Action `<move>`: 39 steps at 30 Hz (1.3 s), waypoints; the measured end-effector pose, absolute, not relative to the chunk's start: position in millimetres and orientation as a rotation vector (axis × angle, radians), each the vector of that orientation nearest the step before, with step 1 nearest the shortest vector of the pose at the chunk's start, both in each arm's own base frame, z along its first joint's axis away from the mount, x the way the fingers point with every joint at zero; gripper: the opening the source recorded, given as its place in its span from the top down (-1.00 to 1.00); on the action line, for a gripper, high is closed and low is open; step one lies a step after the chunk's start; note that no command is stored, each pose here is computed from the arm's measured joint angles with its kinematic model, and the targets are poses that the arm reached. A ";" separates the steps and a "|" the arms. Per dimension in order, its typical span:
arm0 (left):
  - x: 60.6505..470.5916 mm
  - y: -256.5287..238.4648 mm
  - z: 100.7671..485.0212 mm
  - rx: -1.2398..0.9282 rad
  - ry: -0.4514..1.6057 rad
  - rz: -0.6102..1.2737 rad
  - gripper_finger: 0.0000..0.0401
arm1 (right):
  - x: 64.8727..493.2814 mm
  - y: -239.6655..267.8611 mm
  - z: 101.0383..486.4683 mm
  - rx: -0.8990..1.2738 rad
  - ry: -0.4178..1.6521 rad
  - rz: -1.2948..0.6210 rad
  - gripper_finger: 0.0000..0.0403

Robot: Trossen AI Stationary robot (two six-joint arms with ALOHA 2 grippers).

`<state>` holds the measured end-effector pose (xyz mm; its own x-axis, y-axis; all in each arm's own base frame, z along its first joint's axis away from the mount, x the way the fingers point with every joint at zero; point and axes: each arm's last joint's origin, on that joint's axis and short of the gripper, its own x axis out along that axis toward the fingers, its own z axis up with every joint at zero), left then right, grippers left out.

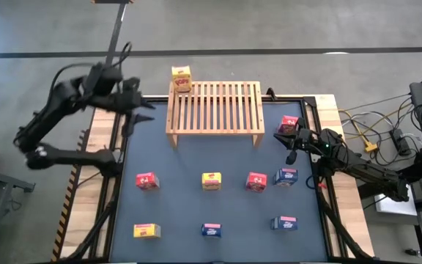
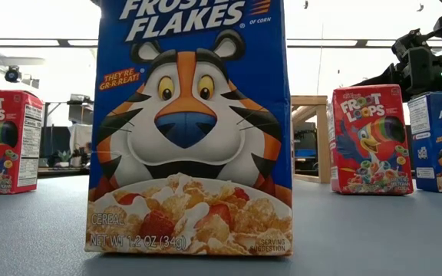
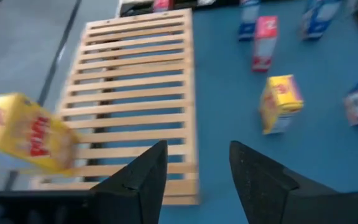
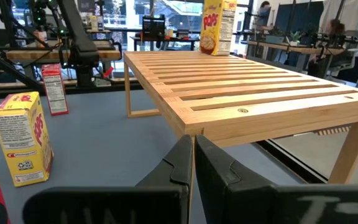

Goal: Stack cereal on shelf
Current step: Put the bottom yellow cereal box on the shelf aligned with the other yellow cereal box

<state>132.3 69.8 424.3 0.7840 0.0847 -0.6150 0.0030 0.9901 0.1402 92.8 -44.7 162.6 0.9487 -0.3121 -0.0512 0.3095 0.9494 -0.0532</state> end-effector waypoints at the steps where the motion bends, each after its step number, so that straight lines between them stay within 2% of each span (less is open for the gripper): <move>1: 126.5 63.9 416.6 0.119 0.635 0.022 0.25 | 92.8 -44.7 162.5 -0.045 0.060 -0.316 0.95; 10: 89.3 37.7 350.6 -0.006 0.462 0.046 0.31 | 92.8 -44.7 162.5 -0.045 0.060 -0.316 0.95; 18: 76.9 29.8 308.0 -0.138 0.445 0.055 0.35 | 92.8 -44.7 162.5 -0.045 0.060 -0.316 0.95; 24: 68.8 23.0 292.9 -0.160 0.427 -0.013 0.35 | 92.8 -44.7 162.6 -0.045 0.059 -0.316 0.95; 33: 48.2 11.1 299.7 -0.116 0.333 -0.011 0.35 | 92.8 -44.7 162.5 -0.045 0.060 -0.316 0.95; 39: 48.8 11.4 299.5 -0.114 0.333 -0.010 0.35 | 92.8 -44.7 162.5 -0.045 0.060 -0.316 0.95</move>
